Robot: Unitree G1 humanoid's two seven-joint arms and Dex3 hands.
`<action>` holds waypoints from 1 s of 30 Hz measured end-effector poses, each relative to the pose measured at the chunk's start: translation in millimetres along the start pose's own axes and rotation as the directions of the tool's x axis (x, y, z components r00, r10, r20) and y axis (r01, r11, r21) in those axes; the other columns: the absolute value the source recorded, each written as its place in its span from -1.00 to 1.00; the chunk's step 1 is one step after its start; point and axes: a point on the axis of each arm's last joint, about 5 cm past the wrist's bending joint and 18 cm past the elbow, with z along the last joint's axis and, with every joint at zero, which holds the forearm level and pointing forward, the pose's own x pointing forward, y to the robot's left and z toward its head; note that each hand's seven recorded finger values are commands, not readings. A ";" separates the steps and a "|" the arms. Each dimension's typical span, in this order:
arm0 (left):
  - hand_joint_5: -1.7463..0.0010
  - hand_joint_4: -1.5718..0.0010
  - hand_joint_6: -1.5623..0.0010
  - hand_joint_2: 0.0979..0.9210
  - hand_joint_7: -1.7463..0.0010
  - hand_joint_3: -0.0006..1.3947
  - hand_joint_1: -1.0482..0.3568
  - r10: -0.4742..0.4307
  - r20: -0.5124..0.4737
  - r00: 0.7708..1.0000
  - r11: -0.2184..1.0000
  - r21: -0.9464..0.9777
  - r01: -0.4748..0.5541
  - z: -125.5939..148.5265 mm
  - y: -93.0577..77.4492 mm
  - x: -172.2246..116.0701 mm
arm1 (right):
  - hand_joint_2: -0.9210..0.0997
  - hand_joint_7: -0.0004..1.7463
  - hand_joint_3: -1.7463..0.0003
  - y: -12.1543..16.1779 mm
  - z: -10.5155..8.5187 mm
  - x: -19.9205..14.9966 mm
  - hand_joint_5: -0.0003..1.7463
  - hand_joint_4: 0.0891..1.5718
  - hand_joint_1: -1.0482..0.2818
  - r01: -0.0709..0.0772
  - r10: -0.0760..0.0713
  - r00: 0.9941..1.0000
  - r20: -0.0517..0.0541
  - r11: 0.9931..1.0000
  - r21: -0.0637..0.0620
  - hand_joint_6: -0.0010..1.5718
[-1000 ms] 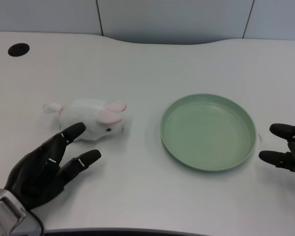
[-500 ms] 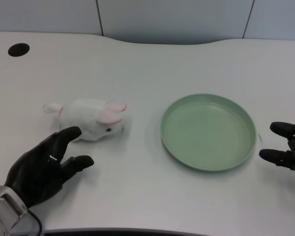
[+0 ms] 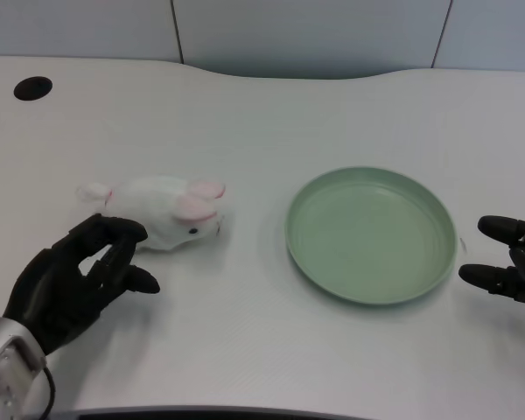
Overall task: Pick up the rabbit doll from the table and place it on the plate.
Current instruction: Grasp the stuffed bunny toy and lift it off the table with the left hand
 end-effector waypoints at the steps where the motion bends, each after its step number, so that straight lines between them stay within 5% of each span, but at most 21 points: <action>1: -0.47 0.50 0.43 1.00 0.01 -0.73 -0.17 0.000 0.036 0.999 0.994 0.109 -0.004 5.7 -2.8 -0.3 | -1.00 -0.99 0.79 0.1 -0.1 0.1 -0.99 0.28 0.05 0.003 -0.003 1.000 0.000 1.000 0.001 0.16; 3: -0.26 0.52 0.33 1.00 0.32 -0.84 -0.17 -0.023 0.121 0.992 0.949 0.314 -0.016 19.1 -7.6 -2.0 | -1.00 -0.99 0.80 0.4 -0.2 0.3 -0.99 0.28 0.05 0.007 -0.007 1.000 0.000 1.000 0.002 0.15; 8: 0.16 0.51 0.28 1.00 0.76 -0.87 -0.24 -0.079 0.215 0.973 0.809 0.585 -0.064 42.7 -14.6 -2.8 | -1.00 -1.00 0.80 0.5 -0.1 0.5 -1.00 0.27 0.05 0.008 -0.008 1.000 0.001 1.000 0.002 0.15; 13: 0.33 0.63 0.40 1.00 0.91 -0.88 -0.35 -0.170 0.275 0.946 0.556 0.820 -0.138 68.6 -14.4 -1.8 | -1.00 -1.00 0.80 1.0 0.2 0.8 -0.99 0.28 0.06 0.016 -0.016 1.000 0.000 1.000 0.002 0.15; 17: 0.40 0.70 0.46 1.00 0.95 -0.88 -0.41 -0.231 0.303 0.924 0.429 0.884 -0.182 86.9 -12.9 3.6 | -1.00 -1.00 0.79 2.7 0.0 1.9 -1.00 0.27 0.06 0.008 -0.008 1.000 -0.003 1.000 0.002 0.15; 24: 0.70 0.99 0.78 1.00 1.00 -0.85 -0.70 -0.262 0.158 0.952 0.064 0.987 -0.147 118.9 -20.8 26.9 | -1.00 -1.00 0.78 2.6 -1.3 1.7 -1.00 0.26 0.07 -0.004 0.004 1.000 0.000 1.000 0.001 0.13; 28: 0.85 1.00 0.86 0.99 0.99 -0.89 -0.72 -0.257 0.133 0.957 -0.003 0.990 -0.139 129.0 -26.8 34.1 | -1.00 -1.00 0.79 1.9 -2.1 0.5 -1.00 0.26 0.05 -0.004 0.004 1.000 -0.002 1.000 0.001 0.14; 30: 0.92 1.00 0.90 1.00 0.99 -0.91 -0.71 -0.230 0.026 0.973 -0.052 0.998 -0.038 131.9 -31.5 47.7 | -1.00 -1.00 0.80 1.9 -2.1 0.0 -1.00 0.26 0.05 -0.003 0.003 1.000 -0.002 1.000 0.002 0.14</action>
